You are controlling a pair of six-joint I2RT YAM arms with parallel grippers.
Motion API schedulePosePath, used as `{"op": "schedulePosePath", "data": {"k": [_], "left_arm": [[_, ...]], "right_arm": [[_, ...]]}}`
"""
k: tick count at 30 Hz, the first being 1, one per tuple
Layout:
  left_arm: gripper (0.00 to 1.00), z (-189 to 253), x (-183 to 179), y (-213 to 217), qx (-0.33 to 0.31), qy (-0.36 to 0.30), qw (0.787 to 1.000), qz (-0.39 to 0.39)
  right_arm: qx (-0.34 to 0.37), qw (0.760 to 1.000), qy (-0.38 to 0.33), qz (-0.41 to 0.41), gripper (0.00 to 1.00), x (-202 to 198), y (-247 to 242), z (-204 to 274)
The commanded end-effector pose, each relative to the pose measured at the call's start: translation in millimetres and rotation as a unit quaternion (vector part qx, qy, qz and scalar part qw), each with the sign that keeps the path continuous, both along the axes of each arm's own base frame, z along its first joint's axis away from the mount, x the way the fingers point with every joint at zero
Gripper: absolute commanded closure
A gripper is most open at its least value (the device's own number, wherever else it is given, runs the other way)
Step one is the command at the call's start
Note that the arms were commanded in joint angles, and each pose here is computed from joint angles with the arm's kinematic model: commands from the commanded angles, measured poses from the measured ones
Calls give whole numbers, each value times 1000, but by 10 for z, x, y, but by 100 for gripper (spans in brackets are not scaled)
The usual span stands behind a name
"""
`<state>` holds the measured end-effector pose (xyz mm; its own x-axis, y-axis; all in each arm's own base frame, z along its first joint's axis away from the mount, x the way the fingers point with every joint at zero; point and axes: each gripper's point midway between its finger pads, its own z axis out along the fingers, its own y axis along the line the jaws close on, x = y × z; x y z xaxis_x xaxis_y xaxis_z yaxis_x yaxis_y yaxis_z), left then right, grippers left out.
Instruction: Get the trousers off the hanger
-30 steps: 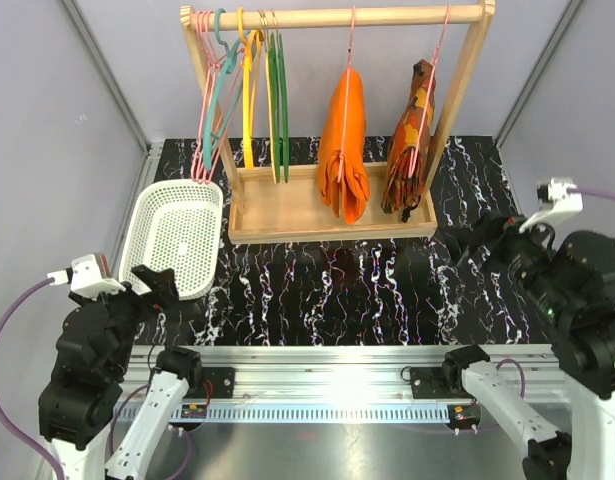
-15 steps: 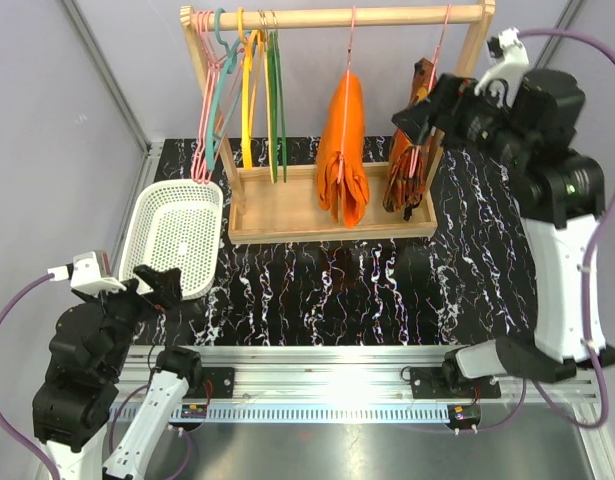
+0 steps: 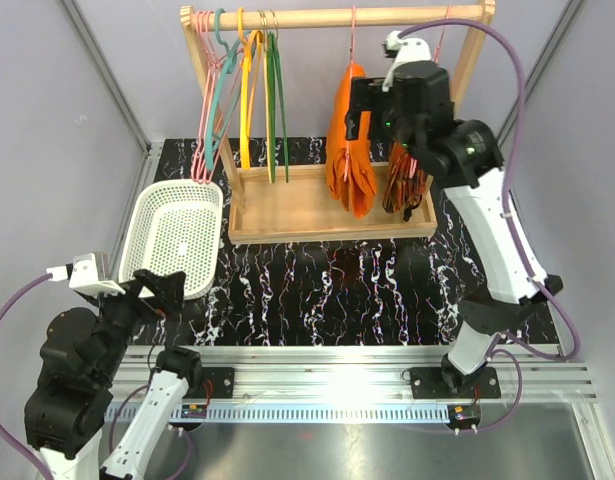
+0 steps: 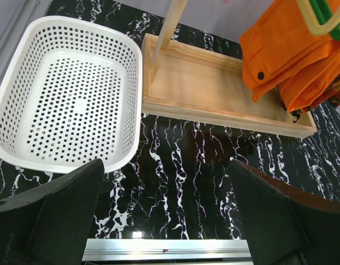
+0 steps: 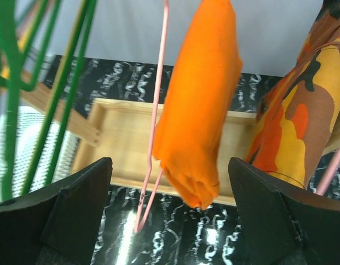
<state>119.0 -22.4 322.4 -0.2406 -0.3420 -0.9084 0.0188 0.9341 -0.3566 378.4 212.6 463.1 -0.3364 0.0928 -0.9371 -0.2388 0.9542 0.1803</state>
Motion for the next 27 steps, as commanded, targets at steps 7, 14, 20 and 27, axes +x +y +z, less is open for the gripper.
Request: {"op": "schedulePosePath", "data": {"k": [7, 14, 20, 27], "left_arm": [[1, 101, -11, -132, -8, -2, 999, -37], [1, 80, -4, -189, -7, 5, 999, -53], [1, 56, -1, -215, -5, 8, 998, -61], [1, 47, -14, -273, -3, 11, 997, -81]], "right_arm": [[-111, 990, -27, -87, 26, 307, 0, -194], [-118, 990, -21, -73, 58, 344, 58, -304], [-97, 994, -6, -49, 69, 441, 85, -445], [-73, 997, -20, -31, 87, 404, 121, -474]]}}
